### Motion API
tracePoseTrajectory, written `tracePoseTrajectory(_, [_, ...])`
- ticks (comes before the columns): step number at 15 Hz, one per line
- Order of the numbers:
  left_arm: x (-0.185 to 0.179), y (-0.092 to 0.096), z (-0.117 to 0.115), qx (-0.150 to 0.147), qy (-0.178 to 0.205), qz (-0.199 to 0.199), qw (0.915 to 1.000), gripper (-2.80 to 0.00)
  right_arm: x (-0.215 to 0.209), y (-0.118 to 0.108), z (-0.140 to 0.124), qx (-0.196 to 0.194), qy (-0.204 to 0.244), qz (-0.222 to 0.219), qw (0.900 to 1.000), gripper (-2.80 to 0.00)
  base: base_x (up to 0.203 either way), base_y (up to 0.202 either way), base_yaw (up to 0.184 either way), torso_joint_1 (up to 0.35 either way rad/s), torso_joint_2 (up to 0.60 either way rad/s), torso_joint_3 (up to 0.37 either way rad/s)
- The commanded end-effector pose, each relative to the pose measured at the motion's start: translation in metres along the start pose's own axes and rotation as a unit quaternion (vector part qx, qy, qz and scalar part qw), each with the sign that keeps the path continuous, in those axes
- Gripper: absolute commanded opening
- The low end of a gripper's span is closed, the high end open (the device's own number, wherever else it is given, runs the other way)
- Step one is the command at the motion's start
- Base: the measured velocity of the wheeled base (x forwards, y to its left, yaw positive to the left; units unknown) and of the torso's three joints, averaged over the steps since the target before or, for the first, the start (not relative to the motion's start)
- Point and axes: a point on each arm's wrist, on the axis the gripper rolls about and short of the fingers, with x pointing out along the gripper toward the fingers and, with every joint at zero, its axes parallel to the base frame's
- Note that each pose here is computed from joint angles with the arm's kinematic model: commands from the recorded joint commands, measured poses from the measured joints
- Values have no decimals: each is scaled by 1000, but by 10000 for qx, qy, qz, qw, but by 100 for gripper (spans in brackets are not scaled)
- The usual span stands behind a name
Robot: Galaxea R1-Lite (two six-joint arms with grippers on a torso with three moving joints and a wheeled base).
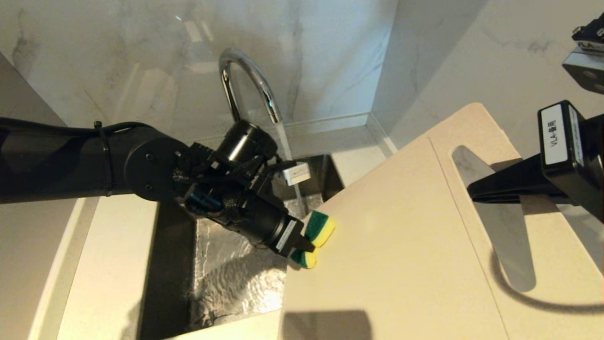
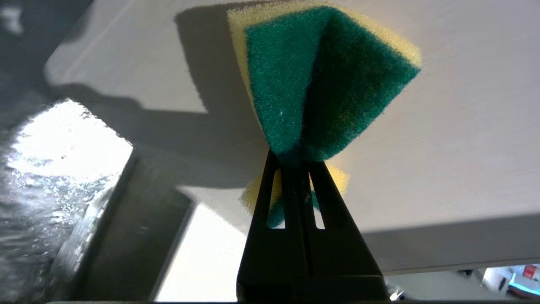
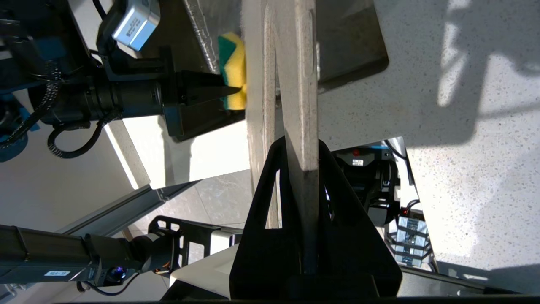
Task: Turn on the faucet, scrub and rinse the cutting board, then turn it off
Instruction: Scrub the cutting board underwater
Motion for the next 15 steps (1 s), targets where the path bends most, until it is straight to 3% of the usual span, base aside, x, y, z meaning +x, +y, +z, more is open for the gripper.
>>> tracePoseTrajectory(1, [-23,16,-14,-190,27,181,9997,-280,2,0,1,9,10,-32,10000,-280,0,0,0,0,0,0])
tracePoseTrajectory(4, [-43,31,-35,-385,147,358,9985,-280,1,1,1,-4,11,-5,10000,-280,0,0,0,0,0,0])
tracePoseTrajectory(8, [-58,34,-79,-645,380,409,9964,-280,1,2,4,-22,-119,63,9999,-280,0,0,0,0,0,0])
tracePoseTrajectory(12, [-94,19,-86,-601,-306,609,9959,-280,3,1,3,-26,-74,25,10000,-280,0,0,0,0,0,0])
tracePoseTrajectory(15, [-107,16,-79,-559,-549,1385,9873,-280,3,2,3,-58,-88,27,9999,-280,0,0,0,0,0,0])
